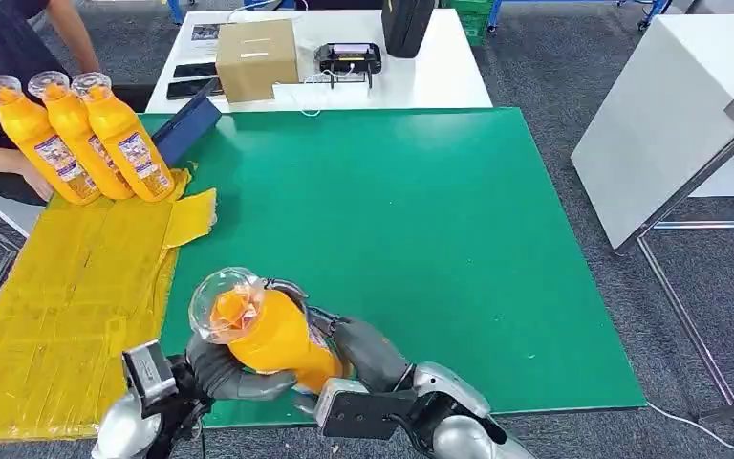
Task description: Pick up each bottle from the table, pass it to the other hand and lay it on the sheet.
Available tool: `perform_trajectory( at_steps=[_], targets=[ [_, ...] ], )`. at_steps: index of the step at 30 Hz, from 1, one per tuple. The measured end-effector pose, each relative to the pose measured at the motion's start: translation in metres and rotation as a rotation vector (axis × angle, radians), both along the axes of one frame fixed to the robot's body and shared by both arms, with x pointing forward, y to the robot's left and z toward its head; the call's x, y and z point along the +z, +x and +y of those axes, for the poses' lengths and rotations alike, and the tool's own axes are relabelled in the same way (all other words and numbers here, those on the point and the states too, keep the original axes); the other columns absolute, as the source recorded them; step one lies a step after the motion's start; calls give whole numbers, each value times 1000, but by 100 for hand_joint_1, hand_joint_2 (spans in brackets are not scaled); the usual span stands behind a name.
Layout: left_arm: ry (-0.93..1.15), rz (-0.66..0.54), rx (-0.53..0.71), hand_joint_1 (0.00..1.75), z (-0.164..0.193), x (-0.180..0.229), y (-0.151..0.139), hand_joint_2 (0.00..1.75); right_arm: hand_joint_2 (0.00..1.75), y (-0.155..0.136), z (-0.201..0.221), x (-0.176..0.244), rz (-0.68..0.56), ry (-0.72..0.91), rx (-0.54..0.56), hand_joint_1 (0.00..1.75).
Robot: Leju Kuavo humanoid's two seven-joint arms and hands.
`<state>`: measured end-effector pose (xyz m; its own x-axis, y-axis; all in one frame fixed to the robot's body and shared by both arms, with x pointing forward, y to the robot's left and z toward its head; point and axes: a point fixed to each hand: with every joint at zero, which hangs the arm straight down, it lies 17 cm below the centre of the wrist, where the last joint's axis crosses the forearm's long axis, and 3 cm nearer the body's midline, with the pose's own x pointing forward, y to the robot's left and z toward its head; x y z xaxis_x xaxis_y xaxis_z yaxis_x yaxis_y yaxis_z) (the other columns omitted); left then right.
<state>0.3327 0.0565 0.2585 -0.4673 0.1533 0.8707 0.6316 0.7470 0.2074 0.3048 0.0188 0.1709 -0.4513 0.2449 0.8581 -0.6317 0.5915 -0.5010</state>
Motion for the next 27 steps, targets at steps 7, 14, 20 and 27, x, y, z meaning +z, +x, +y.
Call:
perform_trajectory(
  at_steps=[7, 14, 20, 27],
  targets=[
    [275, -173, 252, 175, 32, -16, 37, 175, 0, -1, -25, 3, -5, 13, -57, 0],
    [818, -376, 594, 175, 112, -66, 105, 175, 0, 10, -59, 20, -52, 27, -127, 0],
    [1408, -541, 681, 175, 202, -125, 153, 175, 0, 17, -74, 44, -98, 50, -123, 0],
    [1548, -504, 653, 175, 245, -150, 169, 175, 0, 22, -81, 52, -124, 43, -129, 0]
  ],
)
